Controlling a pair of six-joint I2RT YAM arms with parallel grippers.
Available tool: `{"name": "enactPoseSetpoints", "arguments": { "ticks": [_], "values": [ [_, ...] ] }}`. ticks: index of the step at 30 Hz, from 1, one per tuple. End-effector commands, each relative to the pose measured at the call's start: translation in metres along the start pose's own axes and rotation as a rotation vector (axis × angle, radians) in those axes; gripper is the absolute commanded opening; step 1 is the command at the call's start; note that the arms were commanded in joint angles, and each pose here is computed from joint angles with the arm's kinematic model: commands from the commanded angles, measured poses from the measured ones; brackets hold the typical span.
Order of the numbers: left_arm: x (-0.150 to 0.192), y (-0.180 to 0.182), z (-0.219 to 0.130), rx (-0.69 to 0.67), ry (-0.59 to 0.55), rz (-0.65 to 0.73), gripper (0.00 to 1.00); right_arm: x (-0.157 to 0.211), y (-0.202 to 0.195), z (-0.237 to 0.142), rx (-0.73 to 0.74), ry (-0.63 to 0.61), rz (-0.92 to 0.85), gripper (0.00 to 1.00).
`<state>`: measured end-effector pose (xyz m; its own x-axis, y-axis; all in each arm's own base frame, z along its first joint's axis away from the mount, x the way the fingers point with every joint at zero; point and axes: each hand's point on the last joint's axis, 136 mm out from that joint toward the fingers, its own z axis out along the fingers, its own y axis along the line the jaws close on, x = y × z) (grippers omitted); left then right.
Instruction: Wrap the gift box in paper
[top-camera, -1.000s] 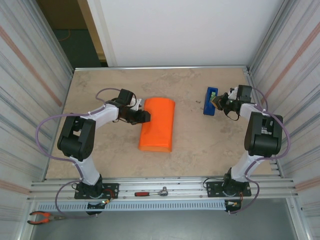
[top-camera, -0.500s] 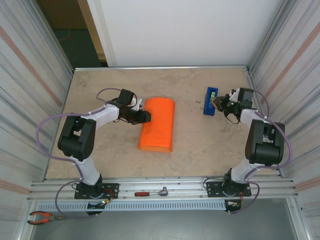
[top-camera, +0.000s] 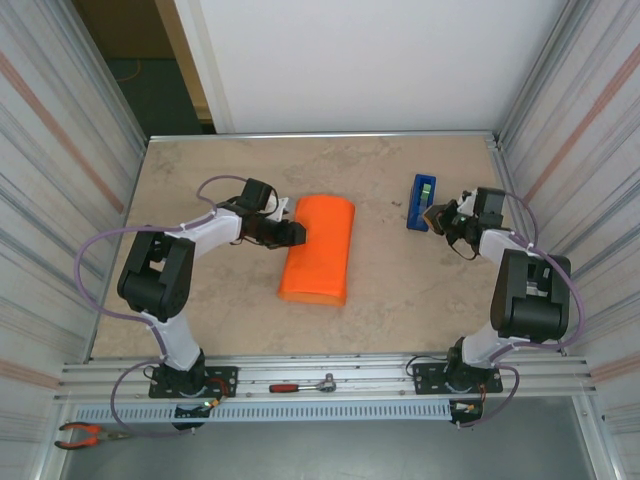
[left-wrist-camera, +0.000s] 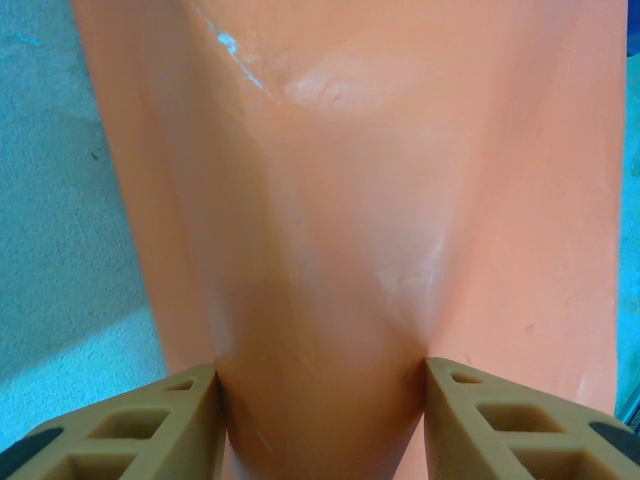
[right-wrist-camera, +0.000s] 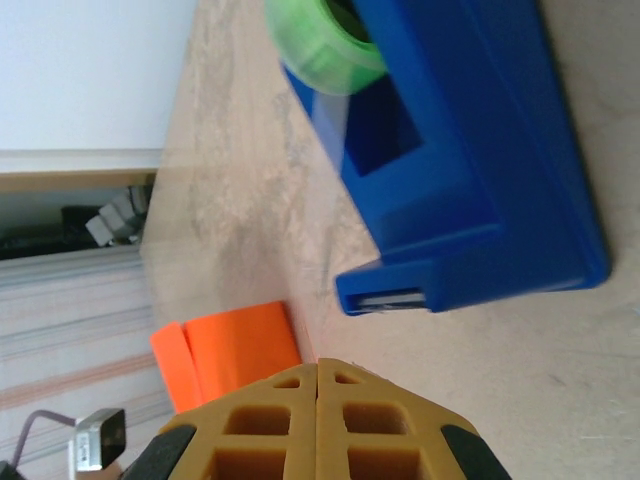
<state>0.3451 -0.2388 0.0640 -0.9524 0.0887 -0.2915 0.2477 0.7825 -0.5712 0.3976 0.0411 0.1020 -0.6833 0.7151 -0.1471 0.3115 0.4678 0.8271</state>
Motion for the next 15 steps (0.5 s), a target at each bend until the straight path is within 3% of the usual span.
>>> {"name": "enactPoseSetpoints", "arguments": {
  "ticks": [1, 15],
  "values": [
    [0.07, 0.052, 0.025, -0.203, 0.228, -0.072, 0.49, 0.011, -0.005, -0.002, 0.011, 0.012, 0.004, 0.0],
    [0.071, 0.052, 0.024, -0.205, 0.228, -0.071, 0.49, 0.017, -0.06, 0.028, 0.112, 0.023, 0.098, 0.0]
  ]
}}
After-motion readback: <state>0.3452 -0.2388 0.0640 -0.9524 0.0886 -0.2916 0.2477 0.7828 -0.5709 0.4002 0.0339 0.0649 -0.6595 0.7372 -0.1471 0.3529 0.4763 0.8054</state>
